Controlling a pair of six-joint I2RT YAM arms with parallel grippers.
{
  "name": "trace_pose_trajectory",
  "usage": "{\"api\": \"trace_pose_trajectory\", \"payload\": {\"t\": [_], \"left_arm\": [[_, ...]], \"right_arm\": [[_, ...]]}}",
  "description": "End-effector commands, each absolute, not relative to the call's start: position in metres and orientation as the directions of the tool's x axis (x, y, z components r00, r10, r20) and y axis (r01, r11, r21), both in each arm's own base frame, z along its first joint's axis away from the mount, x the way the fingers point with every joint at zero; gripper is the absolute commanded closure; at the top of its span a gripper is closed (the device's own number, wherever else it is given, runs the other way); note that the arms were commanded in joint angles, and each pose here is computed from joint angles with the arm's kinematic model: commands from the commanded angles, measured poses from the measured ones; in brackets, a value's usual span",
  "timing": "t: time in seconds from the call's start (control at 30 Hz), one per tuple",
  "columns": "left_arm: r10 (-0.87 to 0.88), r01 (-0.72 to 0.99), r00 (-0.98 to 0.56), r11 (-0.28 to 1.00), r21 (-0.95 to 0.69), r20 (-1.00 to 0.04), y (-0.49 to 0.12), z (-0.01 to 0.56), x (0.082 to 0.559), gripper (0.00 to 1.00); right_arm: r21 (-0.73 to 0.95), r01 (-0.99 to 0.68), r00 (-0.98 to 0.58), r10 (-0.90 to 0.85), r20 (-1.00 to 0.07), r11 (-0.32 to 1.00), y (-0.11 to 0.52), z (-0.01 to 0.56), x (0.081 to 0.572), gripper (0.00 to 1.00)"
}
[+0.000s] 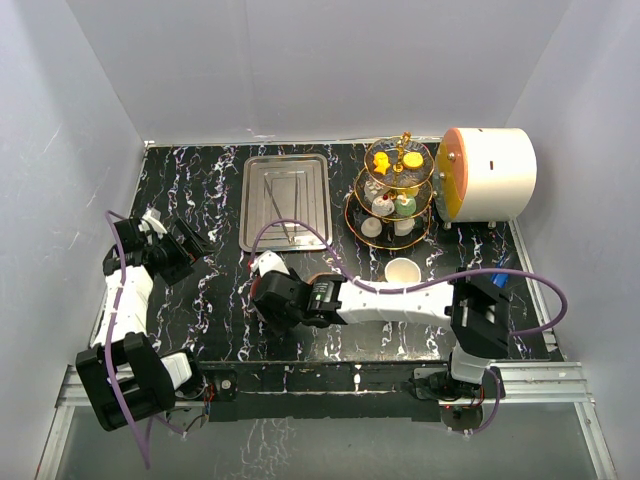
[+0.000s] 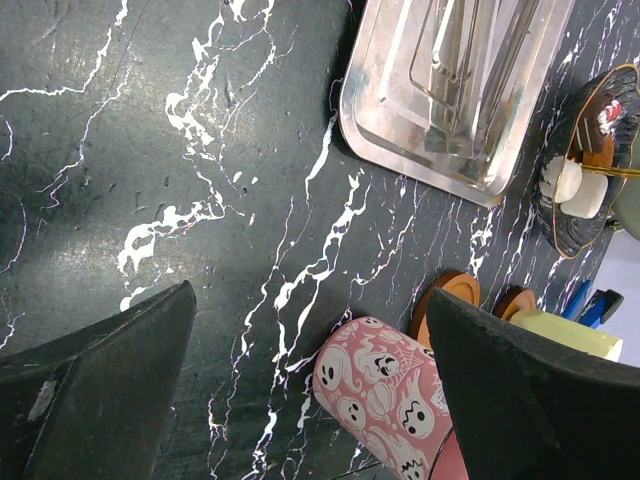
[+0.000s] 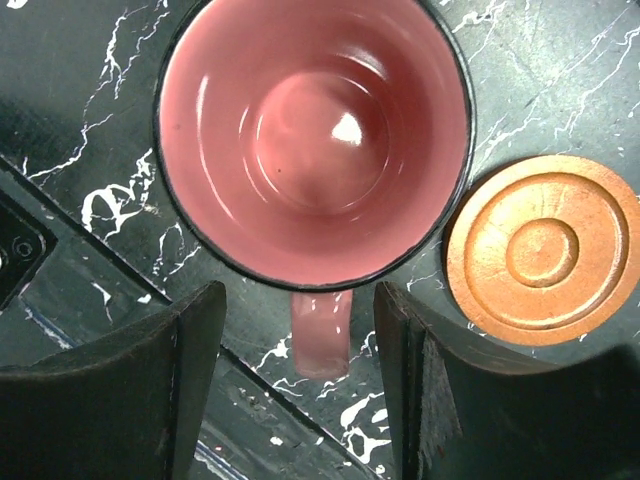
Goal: Serve the afternoon tea
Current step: Pick up the cup at the center of the board.
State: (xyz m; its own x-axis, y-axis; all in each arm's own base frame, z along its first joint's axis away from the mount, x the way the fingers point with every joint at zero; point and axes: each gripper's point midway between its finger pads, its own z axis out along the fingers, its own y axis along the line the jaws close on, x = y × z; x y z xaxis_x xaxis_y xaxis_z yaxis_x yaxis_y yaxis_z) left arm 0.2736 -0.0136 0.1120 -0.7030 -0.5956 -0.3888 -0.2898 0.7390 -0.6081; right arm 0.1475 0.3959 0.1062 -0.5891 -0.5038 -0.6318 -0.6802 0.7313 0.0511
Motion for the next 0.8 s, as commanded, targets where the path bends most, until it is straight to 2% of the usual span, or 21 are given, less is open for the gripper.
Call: {"api": "trace_pose_trajectory", "payload": {"t": [0.0,0.2,0.3,0.5,0.57,0.77], "left_arm": [[-0.586,-0.282,-0.713,0.741,-0.609,-0.384,-0.016,0.112,0.271,0.01],[-0.586,-0.279,-0.718,0.737,-0.615,-0.376,-0.017,0.11,0.271,0.01],[-0.586,-0.281,-0.719,0.737,-0.615,-0.373,-0.018,0.11,0.271,0.01],[-0.586,-0.281,-0.718,0.738,-0.614,-0.375,-0.018,0.11,0.271,0.01],[-0.586,-0.283,-0.72,0.737,-0.614,-0.372,-0.017,0.109,0.271,0.01],[-0.588,-0.291,-0.722,0.737,-0.609,-0.366,-0.017,0.107,0.271,0.01]], "right_arm": [[0.047,-0.671,-0.57,-0.474,-0.671,0.74,0.407,0.122,0.164,0.43],[0.044,-0.687,-0.576,-0.506,-0.642,0.726,0.417,0.105,0.163,0.48],[0.048,-0.681,-0.581,-0.499,-0.643,0.731,0.421,0.104,0.165,0.54],[0.041,-0.661,-0.584,-0.48,-0.655,0.749,0.421,0.109,0.169,0.71],[0.04,-0.657,-0.584,-0.473,-0.66,0.753,0.419,0.112,0.171,0.81],[0.052,-0.653,-0.577,-0.452,-0.68,0.756,0.418,0.123,0.171,1.0]]}}
